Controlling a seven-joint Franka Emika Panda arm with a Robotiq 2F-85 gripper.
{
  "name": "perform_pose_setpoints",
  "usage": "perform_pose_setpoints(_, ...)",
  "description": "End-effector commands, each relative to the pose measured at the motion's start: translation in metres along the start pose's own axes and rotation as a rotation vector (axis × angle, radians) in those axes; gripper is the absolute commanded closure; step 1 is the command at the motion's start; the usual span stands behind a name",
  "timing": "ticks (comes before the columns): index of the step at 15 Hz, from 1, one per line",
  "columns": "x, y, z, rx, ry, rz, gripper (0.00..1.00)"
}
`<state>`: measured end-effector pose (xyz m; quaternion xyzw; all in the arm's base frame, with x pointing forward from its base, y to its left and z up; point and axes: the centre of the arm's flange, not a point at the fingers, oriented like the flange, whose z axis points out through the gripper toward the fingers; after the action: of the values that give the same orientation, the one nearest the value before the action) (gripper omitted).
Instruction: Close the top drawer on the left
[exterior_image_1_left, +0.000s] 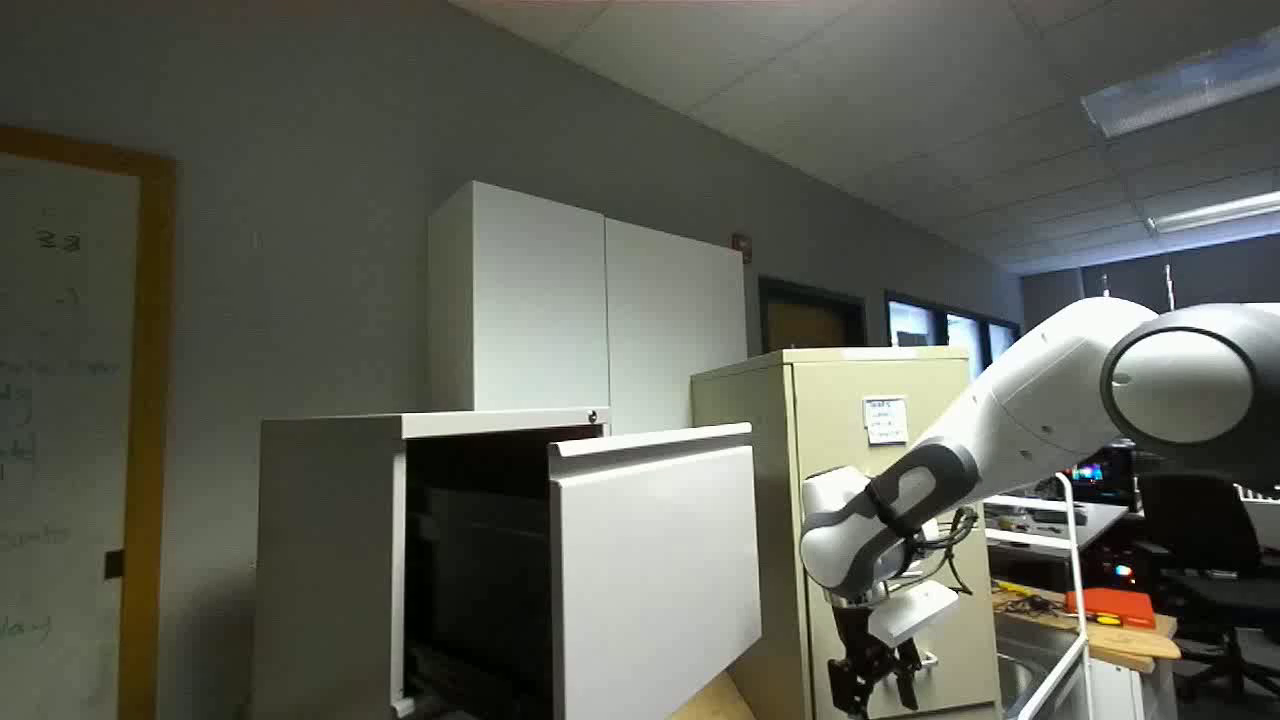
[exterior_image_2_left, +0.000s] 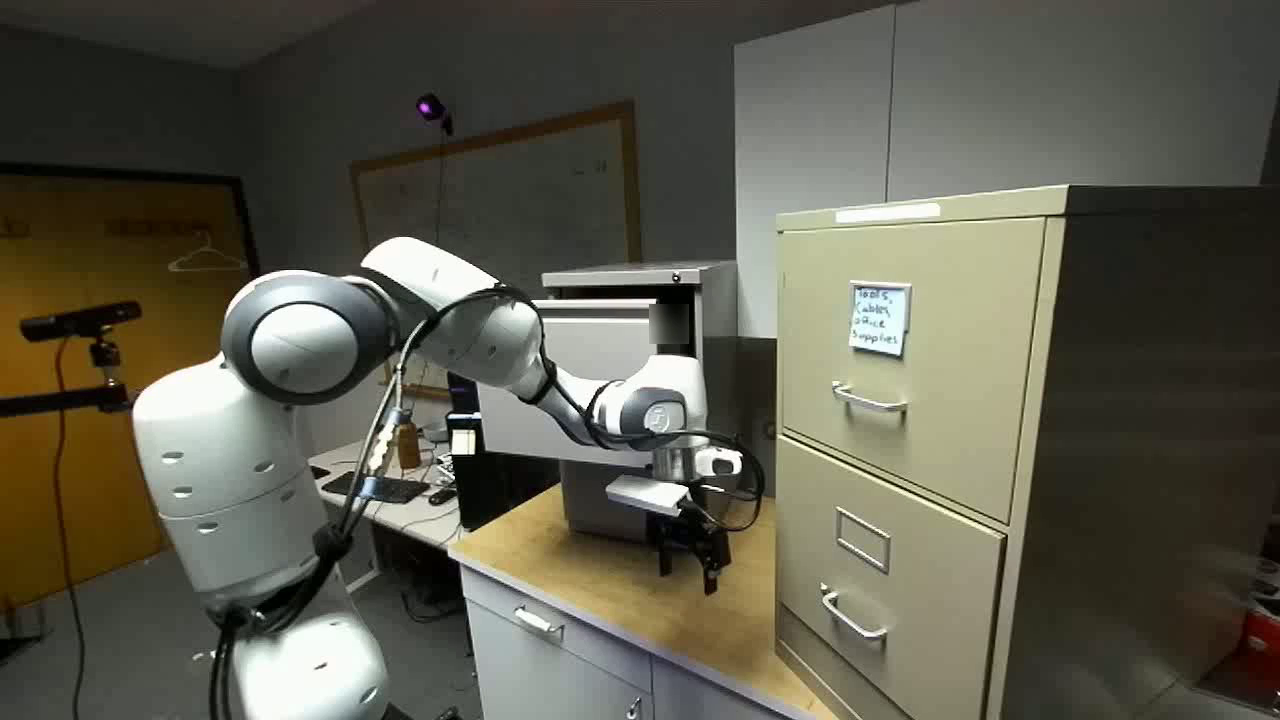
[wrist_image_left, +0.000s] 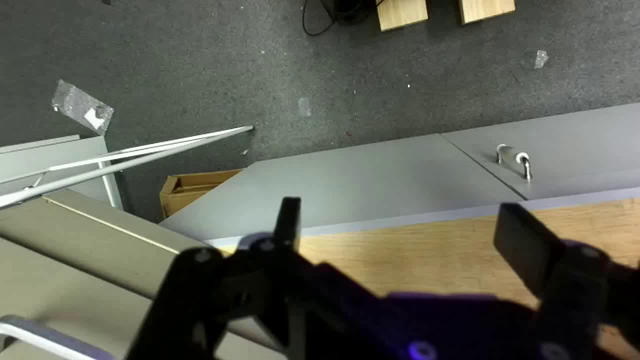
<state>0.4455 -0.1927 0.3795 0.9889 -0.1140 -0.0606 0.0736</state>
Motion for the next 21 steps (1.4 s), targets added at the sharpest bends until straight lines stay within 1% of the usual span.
perform_pose_setpoints(1,0.000,0.000,-0.001,0.000,0.002,0.000,0.00)
perform_pose_setpoints(16,0.002,-0.002,-0.002,0.002,0.010,-0.003,0.00)
perform_pose_setpoints(21,0.001,-0.011,-0.023,-0.005,0.083,-0.025,0.00)
